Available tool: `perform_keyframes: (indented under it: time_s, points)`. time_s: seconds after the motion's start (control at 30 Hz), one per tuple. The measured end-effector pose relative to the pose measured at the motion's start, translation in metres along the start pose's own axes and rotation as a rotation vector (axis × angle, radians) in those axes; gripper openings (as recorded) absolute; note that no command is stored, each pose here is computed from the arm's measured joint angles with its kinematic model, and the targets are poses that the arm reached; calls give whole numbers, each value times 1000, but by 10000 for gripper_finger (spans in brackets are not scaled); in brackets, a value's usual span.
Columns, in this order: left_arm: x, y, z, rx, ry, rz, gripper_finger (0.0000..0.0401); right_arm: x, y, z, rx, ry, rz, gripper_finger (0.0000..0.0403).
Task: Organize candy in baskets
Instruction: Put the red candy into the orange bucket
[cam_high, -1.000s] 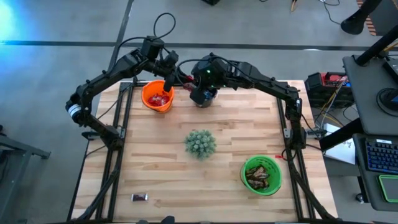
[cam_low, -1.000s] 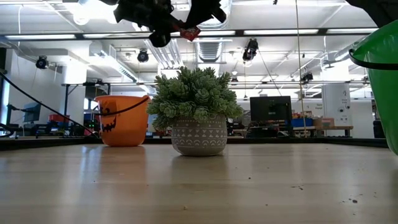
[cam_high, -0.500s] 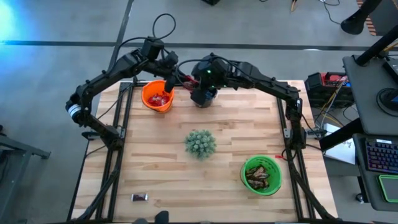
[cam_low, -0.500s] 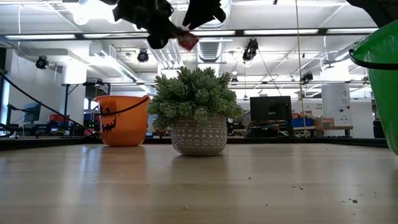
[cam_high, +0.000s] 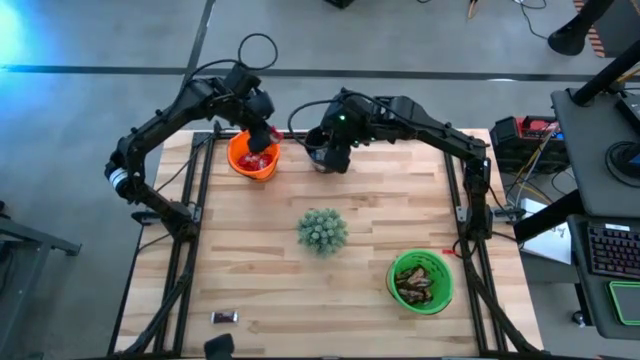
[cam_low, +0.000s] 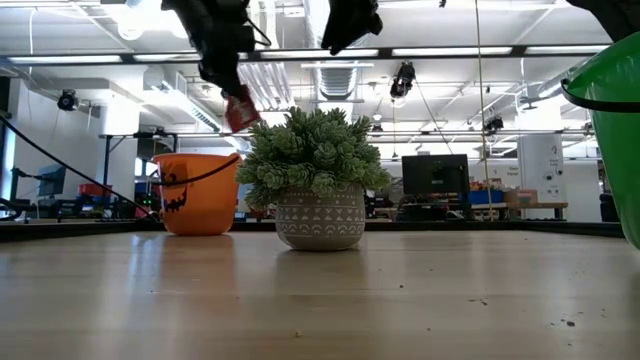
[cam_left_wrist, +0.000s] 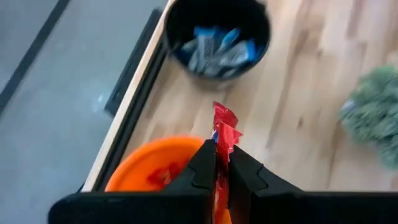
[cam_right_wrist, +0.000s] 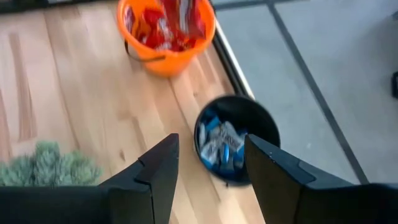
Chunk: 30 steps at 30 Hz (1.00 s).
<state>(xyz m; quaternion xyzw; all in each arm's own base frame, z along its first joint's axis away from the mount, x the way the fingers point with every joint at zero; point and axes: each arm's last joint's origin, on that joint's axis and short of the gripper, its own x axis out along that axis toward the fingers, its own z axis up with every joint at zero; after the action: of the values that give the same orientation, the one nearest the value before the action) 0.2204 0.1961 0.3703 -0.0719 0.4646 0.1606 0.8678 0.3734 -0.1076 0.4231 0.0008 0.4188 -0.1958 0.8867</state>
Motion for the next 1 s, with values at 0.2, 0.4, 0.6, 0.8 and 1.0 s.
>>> perform_keyframes:
  time_s: [0.2,0.4,0.6,0.8,1.0]
  points:
    - [-2,2,-10,4,140,119,0,0,0,-6,12,58,1,173]
    - [-3,1,-16,0,216,134,0,0,0,-6,12,64,2,170]
    - [-3,1,-17,-1,227,129,0,0,0,-6,14,64,2,170]
    - [-3,0,-18,18,236,123,2,0,0,-6,14,64,2,171]
    - [-3,0,-19,18,250,118,41,0,0,-6,21,64,1,169]
